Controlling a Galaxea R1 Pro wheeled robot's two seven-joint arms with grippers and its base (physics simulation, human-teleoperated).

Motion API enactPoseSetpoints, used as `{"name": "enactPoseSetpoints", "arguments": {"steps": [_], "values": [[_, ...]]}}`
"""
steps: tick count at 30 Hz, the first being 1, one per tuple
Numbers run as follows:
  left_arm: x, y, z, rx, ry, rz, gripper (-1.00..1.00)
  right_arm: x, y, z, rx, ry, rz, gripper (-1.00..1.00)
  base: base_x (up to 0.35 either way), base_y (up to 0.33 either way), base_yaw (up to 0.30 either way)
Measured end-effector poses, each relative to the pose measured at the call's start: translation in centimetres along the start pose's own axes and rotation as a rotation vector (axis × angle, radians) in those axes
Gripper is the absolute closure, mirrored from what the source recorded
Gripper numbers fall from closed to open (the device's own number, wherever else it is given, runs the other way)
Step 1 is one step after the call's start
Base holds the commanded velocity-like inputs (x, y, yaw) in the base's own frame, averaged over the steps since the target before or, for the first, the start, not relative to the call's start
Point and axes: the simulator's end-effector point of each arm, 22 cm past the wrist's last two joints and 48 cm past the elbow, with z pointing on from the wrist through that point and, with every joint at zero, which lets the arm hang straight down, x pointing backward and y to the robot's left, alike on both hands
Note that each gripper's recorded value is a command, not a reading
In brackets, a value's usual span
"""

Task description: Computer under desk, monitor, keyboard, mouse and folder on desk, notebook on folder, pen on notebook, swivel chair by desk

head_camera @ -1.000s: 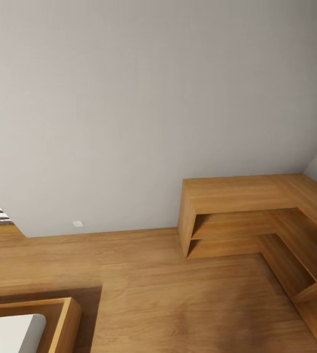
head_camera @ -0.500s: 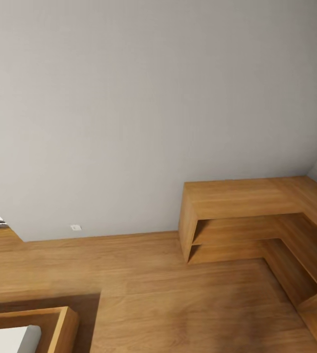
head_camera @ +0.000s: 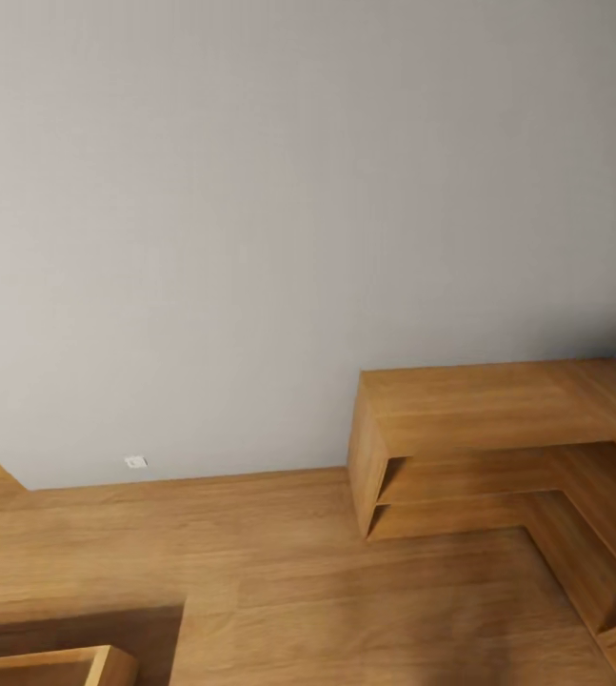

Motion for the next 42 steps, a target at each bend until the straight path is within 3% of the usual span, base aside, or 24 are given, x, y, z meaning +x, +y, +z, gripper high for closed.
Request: {"name": "enactPoseSetpoints", "arguments": {"steps": [18,21,23,29,42], "values": [[1.2,0.9,-0.2,-0.015,0.025,0.016,-1.0,0.0,0.0,0.0,0.001,0.0,0.003,-1.0,0.33,-0.087,0.0],[1.3,0.8,-0.2,-0.013,0.027,0.017,-1.0,-0.1,0.3,0.0,-0.007,-0.003,0.004,-1.0,0.32,-0.091,-0.045],[1.4,0.3,-0.4,-0.008,0.029,0.013,-1.0,-0.6,1.6,0.1,-0.032,-0.013,0.027,-1.0,0.226,-0.037,-0.183],[1.3,0.0,-0.4,-0.004,0.027,0.011,-1.0,-1.3,3.1,0.2,-0.052,-0.022,0.066,-1.0,0.08,-0.013,-0.226],[0.9,-0.2,-0.4,0.001,0.016,0.005,-1.0,-1.7,2.7,0.3,-0.04,-0.03,0.076,-1.0,0.008,-0.001,-0.242]]}}
